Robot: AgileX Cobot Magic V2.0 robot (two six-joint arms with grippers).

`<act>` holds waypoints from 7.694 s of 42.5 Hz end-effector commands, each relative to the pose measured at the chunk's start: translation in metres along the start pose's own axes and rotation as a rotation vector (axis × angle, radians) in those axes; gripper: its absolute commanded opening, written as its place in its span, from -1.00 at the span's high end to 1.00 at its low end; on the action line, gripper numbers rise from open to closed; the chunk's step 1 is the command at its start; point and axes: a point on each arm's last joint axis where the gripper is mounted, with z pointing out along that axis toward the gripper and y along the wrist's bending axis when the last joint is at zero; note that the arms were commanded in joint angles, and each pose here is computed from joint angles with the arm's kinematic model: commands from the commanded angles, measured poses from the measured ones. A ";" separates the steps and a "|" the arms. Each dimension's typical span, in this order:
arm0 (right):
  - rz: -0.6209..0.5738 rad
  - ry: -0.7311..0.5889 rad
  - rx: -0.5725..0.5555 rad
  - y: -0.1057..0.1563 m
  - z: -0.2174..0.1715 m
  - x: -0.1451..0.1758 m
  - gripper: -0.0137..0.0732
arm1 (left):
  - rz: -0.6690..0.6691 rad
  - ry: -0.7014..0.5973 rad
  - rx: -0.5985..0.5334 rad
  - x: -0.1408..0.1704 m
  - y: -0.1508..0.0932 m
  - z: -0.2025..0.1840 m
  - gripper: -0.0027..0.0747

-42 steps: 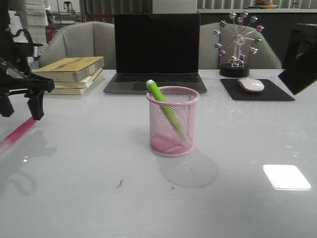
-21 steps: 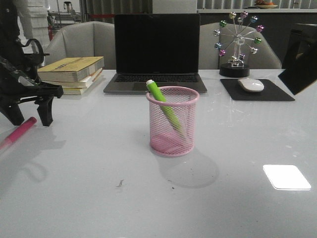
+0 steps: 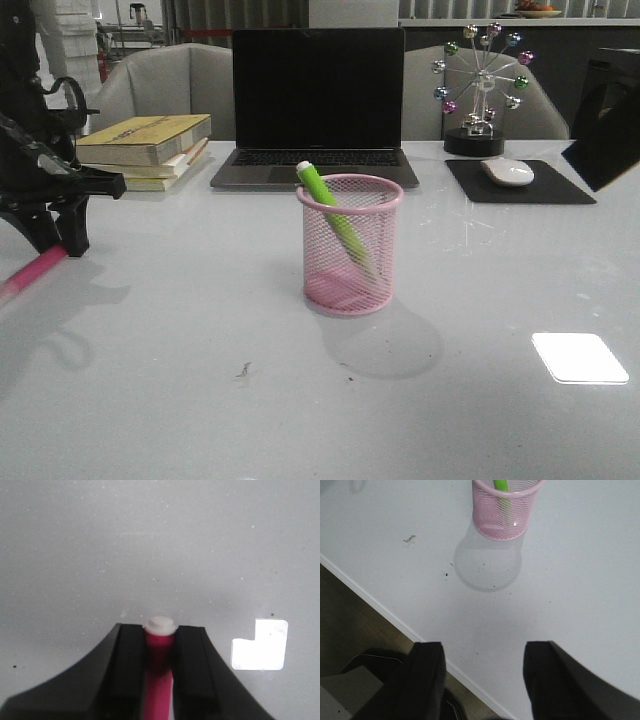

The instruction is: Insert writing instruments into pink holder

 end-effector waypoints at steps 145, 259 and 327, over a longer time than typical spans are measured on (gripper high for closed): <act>-0.004 -0.087 0.009 -0.001 -0.008 -0.011 -0.40 | 0.652 -0.969 0.430 0.319 -0.072 -0.250 -0.11; -0.004 -0.078 0.009 -0.001 -0.008 -0.011 0.56 | -0.001 -1.494 0.018 0.385 0.012 -0.150 0.70; 0.190 -0.859 0.631 -0.034 -0.027 0.164 0.56 | 0.000 -1.494 0.020 0.385 0.012 -0.150 0.70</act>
